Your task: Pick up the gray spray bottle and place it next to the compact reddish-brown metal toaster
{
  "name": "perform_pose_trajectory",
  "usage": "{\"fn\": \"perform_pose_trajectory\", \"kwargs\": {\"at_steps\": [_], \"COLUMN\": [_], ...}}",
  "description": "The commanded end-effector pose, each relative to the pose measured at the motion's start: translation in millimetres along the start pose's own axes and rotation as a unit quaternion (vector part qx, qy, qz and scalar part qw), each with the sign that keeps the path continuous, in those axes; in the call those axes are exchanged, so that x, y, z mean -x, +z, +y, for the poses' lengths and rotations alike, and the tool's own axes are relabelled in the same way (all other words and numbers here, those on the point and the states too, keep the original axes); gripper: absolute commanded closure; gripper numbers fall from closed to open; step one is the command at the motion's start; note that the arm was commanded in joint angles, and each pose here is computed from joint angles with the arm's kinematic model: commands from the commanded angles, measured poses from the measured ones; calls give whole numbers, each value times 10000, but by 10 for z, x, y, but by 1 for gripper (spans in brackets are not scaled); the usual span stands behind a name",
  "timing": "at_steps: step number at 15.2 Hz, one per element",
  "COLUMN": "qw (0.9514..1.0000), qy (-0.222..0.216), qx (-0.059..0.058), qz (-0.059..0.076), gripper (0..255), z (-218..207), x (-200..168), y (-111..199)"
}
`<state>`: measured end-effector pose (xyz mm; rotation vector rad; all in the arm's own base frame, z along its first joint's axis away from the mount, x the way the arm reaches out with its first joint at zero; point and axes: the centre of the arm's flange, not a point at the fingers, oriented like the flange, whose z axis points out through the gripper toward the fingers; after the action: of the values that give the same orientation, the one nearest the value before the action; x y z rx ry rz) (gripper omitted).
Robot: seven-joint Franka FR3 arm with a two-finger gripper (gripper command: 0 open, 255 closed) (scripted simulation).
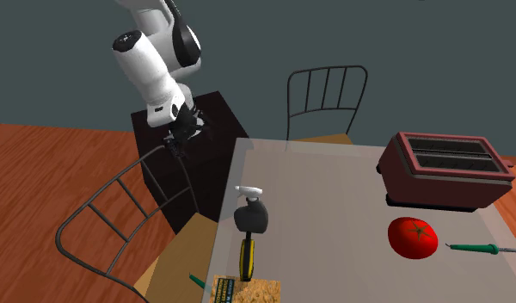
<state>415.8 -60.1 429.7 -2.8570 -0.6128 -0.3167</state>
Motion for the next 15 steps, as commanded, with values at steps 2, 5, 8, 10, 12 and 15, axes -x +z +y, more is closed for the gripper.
{"fn": "perform_pose_trajectory", "kwargs": {"at_steps": [2, 5, 8, 10, 12, 15], "qw": [9981, 9929, 9843, 9767, 9676, 9513], "qy": [-565, -1098, -1627, -1977, -2323, -2837], "qx": [-64, -148, -232, -288, -343, -425], "qz": [223, 436, 647, 787, 925, 1130], "gripper": [0, 0, 0, 0, 0, 0], "z": [210, 372, 504, 575, 630, 684], "x": [-184, -410, -663, -843, -1033, -1331], "y": [261, 508, 747, 901, 1051, 1266]}}
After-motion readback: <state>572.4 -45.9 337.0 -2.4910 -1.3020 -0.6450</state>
